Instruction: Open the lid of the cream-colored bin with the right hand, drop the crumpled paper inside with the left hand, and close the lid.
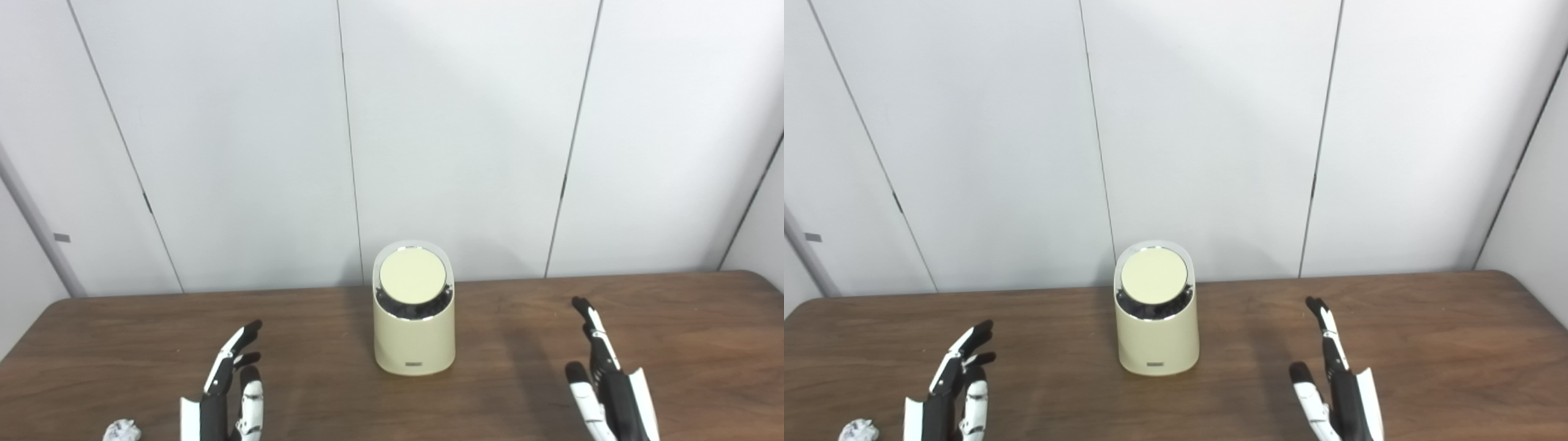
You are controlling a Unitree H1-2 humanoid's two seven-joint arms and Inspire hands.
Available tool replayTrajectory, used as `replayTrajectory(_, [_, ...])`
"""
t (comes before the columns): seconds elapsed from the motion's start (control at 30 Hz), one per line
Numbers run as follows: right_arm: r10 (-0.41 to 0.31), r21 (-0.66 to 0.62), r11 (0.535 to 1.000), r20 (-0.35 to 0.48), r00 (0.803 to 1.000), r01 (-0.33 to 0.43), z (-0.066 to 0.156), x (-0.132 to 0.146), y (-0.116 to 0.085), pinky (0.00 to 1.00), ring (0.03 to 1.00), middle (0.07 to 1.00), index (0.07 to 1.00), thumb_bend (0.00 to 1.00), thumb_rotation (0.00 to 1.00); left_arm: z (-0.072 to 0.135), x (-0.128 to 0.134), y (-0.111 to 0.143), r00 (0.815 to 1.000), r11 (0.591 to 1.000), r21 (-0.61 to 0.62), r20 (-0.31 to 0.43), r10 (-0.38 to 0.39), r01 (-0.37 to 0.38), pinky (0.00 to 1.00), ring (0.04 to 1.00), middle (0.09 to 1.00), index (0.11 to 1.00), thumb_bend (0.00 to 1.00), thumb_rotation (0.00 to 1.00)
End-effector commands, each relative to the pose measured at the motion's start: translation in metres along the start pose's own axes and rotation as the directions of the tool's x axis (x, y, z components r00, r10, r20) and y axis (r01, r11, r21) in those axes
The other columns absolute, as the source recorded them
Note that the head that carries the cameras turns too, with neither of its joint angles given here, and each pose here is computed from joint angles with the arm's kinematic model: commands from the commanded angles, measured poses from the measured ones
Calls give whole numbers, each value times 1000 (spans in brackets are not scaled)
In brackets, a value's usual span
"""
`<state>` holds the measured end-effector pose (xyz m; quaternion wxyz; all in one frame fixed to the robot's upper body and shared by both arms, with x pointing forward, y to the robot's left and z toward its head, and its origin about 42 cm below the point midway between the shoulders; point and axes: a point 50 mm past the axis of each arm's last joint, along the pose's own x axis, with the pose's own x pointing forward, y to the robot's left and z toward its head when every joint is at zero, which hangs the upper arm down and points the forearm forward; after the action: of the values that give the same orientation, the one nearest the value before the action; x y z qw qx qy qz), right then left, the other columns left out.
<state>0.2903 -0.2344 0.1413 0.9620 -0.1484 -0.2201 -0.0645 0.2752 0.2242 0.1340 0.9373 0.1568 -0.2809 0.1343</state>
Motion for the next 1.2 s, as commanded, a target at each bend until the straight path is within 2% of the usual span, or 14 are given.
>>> replayTrajectory(0.0, [1, 40, 999, 93, 996, -5, 21, 28, 2, 989, 1000, 996, 961, 511, 891, -17, -18, 1, 999, 998, 47, -40, -37, 39, 703, 825, 848, 828, 134, 799])
replayTrajectory(0.07, [7, 31, 999, 115, 993, -11, 26, 41, 3, 984, 1000, 997, 965, 584, 846, -19, -17, 0, 998, 998, 51, -39, -39, 41, 697, 820, 845, 824, 135, 790])
replayTrajectory(0.13, [17, -4, 1000, 139, 990, -16, 32, 55, 3, 969, 992, 988, 955, 619, 854, -19, -17, -2, 998, 998, 53, -39, -40, 42, 694, 816, 843, 824, 138, 785])
replayTrajectory(0.37, [28, -58, 998, 152, 988, -20, 49, 86, 10, 903, 952, 953, 928, 750, 770, -21, -16, -8, 998, 998, 42, -45, -39, 41, 705, 824, 850, 825, 175, 797])
replayTrajectory(0.6, [37, -50, 998, 148, 988, -30, 65, 110, 20, 890, 949, 955, 929, 807, 640, -21, -16, -11, 999, 997, 65, -38, -33, 35, 698, 820, 845, 821, 167, 823])
replayTrajectory(1.07, [74, -105, 992, 42, 996, -69, 77, 139, 47, 856, 949, 976, 944, 864, 601, -21, -16, -14, 999, 996, 74, -35, -37, 39, 707, 823, 843, 818, 159, 820])
replayTrajectory(1.17, [83, -154, 985, 33, 996, -77, 80, 148, 55, 829, 926, 962, 938, 869, 587, -21, -16, -15, 999, 997, 72, -37, -34, 37, 701, 822, 841, 814, 160, 813])
